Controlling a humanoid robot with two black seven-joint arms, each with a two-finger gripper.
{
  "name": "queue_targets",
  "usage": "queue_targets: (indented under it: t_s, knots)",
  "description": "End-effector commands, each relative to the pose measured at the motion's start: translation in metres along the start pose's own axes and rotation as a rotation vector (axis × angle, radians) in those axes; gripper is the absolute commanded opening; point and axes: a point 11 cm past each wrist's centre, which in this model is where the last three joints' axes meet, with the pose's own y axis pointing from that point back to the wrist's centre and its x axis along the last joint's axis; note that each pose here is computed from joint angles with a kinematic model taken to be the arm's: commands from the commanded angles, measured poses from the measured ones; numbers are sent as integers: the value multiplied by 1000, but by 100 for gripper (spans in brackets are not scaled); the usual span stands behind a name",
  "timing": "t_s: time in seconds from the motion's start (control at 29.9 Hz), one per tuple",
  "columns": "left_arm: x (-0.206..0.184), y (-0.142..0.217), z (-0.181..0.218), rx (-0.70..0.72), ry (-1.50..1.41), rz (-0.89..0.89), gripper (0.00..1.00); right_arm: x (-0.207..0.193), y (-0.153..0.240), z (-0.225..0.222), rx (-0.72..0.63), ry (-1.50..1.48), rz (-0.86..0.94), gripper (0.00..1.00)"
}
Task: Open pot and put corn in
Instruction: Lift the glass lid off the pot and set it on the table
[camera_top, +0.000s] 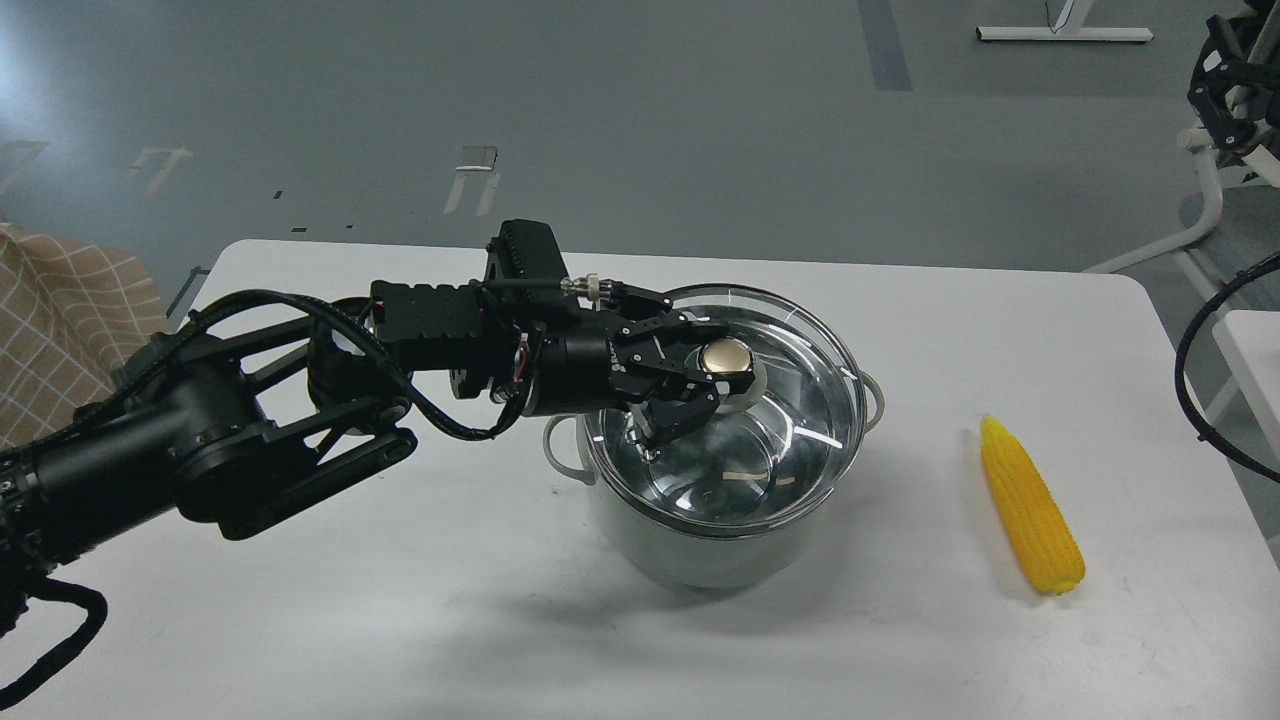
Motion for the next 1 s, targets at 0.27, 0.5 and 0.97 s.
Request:
queue_targets:
  t_s: [0.27,0.5,0.97]
  knots:
    - [6,151,-76,288,151,34,30,3,2,-1,-1,6,6,100]
    - [-73,245,-93,537,294,-70,30,3,3,3,-7,-1,7,100]
    - [-211,276,-73,698,468,-130,32,-1,1,2,-2,0,-3,100]
